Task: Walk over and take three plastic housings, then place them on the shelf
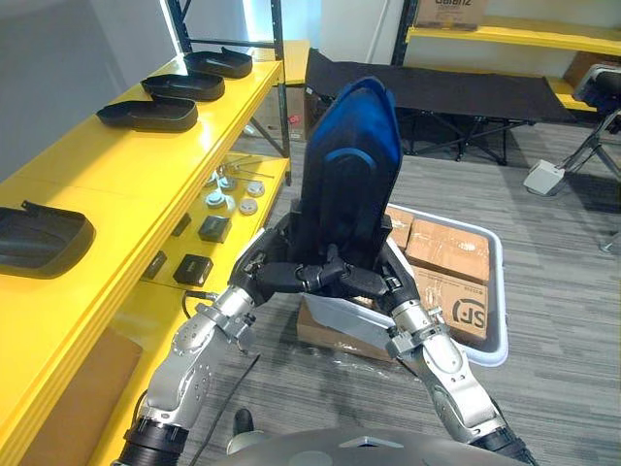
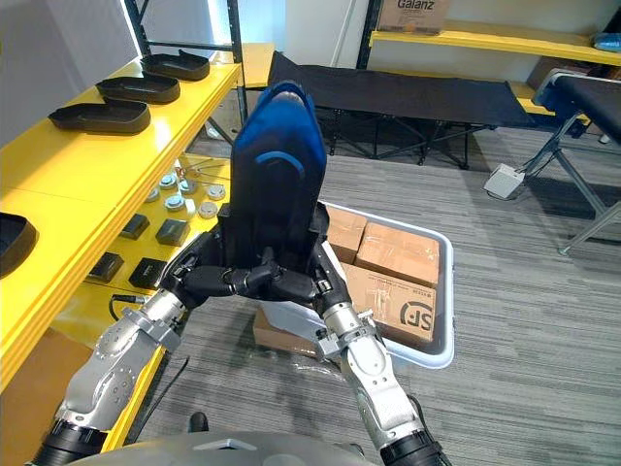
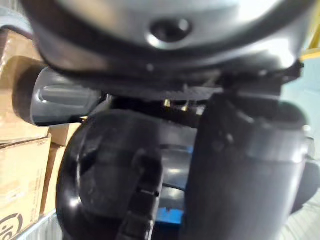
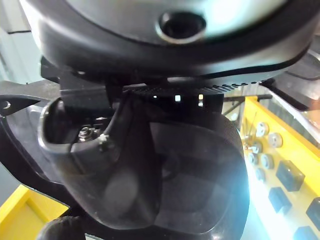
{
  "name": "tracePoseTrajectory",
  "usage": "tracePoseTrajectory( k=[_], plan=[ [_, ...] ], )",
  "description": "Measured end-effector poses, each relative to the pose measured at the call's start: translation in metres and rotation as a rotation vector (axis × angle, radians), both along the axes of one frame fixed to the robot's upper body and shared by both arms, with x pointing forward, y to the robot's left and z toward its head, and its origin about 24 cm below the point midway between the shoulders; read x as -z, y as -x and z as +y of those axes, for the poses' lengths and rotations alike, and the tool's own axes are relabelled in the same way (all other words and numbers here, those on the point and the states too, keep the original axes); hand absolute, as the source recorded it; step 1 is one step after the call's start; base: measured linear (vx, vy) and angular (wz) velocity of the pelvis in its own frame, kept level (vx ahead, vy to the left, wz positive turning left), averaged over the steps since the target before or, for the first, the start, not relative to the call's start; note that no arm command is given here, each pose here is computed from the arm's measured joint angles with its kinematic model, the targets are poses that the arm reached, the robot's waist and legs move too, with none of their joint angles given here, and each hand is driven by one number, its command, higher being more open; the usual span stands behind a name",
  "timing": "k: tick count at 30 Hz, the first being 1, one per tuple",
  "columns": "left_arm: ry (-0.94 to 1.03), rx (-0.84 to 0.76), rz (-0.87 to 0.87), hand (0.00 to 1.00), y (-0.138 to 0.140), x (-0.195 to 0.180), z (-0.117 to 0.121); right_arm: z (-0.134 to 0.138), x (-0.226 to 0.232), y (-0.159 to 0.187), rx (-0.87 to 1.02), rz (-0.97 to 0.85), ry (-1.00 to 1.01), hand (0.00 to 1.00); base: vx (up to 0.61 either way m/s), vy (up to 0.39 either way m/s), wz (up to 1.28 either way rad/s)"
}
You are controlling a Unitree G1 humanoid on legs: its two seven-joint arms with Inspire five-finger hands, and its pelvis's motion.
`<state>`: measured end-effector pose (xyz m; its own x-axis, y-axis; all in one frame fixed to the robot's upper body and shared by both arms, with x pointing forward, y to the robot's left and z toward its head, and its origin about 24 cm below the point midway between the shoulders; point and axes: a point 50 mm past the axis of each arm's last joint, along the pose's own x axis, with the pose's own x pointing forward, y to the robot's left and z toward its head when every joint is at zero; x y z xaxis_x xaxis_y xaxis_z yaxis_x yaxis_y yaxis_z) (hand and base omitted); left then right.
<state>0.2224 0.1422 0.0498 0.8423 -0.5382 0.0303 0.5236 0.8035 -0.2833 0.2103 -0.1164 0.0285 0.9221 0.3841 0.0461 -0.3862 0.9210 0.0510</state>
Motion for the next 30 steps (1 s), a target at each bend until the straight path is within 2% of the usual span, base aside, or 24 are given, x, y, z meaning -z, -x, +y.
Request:
tracePoseTrajectory(
  k=[16, 24, 25, 30],
  plan=[
    [-0.001, 0.029, 0.076, 0.00, -0.012, 0.005, -0.004, 0.002, 0.006, 0.012, -0.001, 0.019, 0.022, 0.00, 0.00, 0.000, 0.00],
    [0.092, 0.025, 0.142, 0.00, -0.011, 0.010, -0.009, -0.003, 0.000, 0.012, 0.009, -0.013, 0.071, 0.00, 0.00, 0.000, 0.00],
    [0.095, 0.025, 0.145, 0.00, -0.010, 0.010, -0.010, -0.003, 0.000, 0.012, 0.008, -0.015, 0.075, 1.00, 0.00, 0.000, 0.00],
    [0.162, 0.002, 0.166, 0.00, -0.010, 0.010, -0.010, -0.002, -0.005, 0.012, 0.009, -0.048, 0.096, 1.00, 0.00, 0.000, 0.00]
  ],
)
